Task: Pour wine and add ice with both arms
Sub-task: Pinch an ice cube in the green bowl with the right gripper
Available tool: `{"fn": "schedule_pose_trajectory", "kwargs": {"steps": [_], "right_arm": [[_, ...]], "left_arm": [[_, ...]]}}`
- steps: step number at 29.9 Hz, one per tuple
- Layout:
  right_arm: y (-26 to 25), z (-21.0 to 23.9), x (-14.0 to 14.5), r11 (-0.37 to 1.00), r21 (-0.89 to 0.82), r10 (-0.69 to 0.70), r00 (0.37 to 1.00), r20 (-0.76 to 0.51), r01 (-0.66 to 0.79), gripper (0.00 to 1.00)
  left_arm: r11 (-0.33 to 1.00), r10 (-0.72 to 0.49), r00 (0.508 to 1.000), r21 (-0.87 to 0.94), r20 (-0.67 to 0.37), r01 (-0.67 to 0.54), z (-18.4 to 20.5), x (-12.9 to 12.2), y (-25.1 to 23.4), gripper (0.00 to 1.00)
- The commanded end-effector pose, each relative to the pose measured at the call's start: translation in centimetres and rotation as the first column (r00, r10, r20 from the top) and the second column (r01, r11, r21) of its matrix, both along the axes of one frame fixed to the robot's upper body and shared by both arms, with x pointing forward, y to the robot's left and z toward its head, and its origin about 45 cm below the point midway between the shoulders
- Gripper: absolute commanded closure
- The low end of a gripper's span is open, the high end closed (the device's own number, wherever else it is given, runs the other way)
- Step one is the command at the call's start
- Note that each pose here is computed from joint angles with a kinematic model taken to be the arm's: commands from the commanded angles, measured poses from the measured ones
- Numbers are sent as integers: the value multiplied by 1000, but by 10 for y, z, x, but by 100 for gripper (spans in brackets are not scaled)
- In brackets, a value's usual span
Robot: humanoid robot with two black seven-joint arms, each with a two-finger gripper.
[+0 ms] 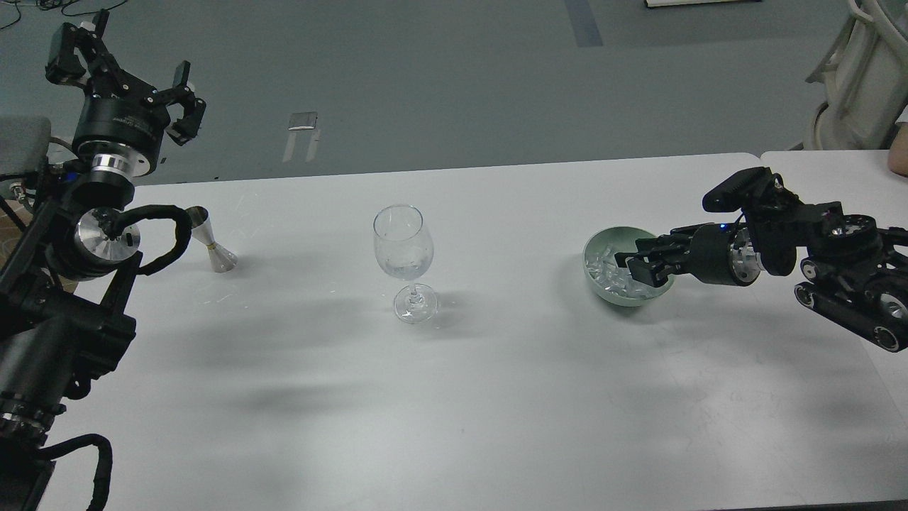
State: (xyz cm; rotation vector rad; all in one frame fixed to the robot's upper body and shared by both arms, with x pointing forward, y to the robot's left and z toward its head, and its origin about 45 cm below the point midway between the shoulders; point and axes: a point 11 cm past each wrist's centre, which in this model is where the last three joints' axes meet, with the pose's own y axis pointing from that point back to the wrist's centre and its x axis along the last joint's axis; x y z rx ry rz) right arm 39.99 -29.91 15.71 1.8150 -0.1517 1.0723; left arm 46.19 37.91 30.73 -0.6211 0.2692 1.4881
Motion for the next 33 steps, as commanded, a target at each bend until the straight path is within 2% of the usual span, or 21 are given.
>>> {"fn": "schedule_pose_trajectory", "kwargs": {"steps": [1, 16, 27, 33], "right_arm": [[3, 3, 1, 1000, 8, 4, 1000, 8, -4, 50], [25, 2, -13, 996, 39, 78, 997, -14, -78, 45], [-6, 16, -9, 999, 1, 33, 999, 14, -33, 45], [-12, 17, -16, 999, 0, 35, 999, 4, -35, 45]], "left_arm": [[1000, 1, 1000, -2, -3, -1, -1, -1, 1, 2], [1000, -3, 1000, -10, -8, 3, -4, -1, -2, 2], [1000, -6, 1000, -9, -1, 6, 0, 1, -3, 2], [1000, -8, 1000, -9, -4, 7, -1, 1, -4, 2]]}}
